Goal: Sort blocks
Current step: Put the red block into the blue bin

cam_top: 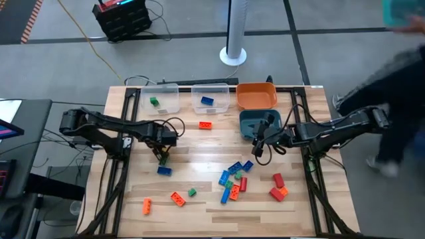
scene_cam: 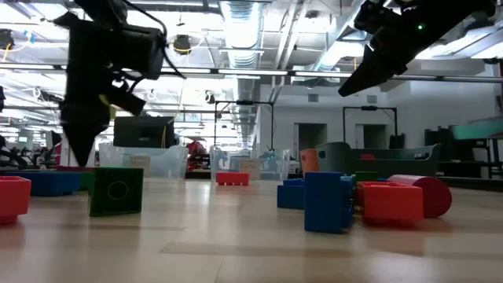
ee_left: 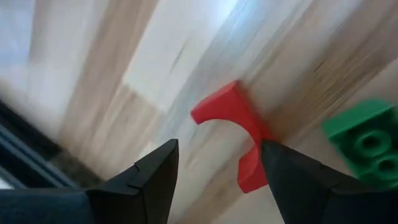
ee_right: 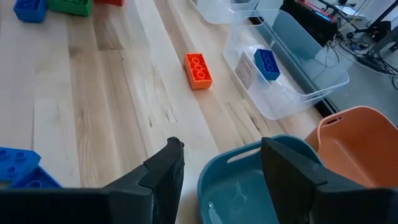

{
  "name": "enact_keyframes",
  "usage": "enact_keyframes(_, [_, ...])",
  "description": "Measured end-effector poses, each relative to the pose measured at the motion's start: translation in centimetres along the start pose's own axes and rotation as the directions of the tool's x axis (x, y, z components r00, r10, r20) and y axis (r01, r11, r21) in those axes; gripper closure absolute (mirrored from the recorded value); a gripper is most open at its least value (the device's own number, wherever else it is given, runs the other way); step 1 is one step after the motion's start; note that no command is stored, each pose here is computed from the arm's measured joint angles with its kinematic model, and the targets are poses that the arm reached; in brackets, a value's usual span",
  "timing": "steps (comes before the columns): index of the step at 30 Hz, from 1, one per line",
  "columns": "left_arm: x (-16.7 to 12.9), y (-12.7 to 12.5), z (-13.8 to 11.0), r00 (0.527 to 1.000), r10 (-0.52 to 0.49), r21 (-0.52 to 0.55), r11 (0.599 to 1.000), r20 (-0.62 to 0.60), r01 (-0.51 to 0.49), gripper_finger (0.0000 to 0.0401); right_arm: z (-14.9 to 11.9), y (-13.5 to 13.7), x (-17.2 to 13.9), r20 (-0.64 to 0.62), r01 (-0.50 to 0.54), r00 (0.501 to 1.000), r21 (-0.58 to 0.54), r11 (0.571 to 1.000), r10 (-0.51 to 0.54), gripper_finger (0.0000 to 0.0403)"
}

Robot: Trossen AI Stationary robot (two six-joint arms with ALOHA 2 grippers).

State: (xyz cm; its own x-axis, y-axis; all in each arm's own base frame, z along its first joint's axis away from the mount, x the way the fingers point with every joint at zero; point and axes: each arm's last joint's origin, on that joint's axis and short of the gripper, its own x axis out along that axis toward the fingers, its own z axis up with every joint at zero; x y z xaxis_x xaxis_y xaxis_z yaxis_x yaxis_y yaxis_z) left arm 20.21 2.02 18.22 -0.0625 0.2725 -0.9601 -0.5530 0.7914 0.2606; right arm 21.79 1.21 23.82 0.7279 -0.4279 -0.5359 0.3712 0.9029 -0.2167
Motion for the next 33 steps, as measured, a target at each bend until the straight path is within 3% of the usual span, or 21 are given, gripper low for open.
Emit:
enact_keyframes(9, [-2.2,0.3,1.4,0.997,-0.081,-0.024,0.996,0.010,0.081,0.0180,0.0,0.0,0.0,-0.001,-0.001,1.000,0.010,1.000,0.001,0.0184])
enact_keyframes(16, [-0.1,0.0,0.4,0.992,-0.122,-0.111,0.987,-0.039,0.117,0.0180,0.0,0.3,-0.2,0.002,-0.021,1.000,-0.006,1.000,0.021,0.0184])
enact_keyframes(23, [1.7,0.0,0.0,0.990,-0.142,-0.129,0.982,-0.027,0.137,0.0185,0.1,0.7,-0.3,0.023,-0.036,0.999,-0.014,0.999,0.036,0.0184])
enact_keyframes(28, [3.1,0.4,-0.3,0.989,-0.149,-0.117,0.982,-0.020,0.145,0.0223,0.2,0.9,-0.4,0.036,-0.045,0.998,-0.012,0.999,0.046,0.0184])
enact_keyframes(33, [2.9,0.6,0.0,0.991,-0.134,-0.046,0.990,-0.001,0.134,0.0309,0.3,0.8,-0.4,0.042,-0.045,0.998,-0.008,0.999,0.045,0.0184])
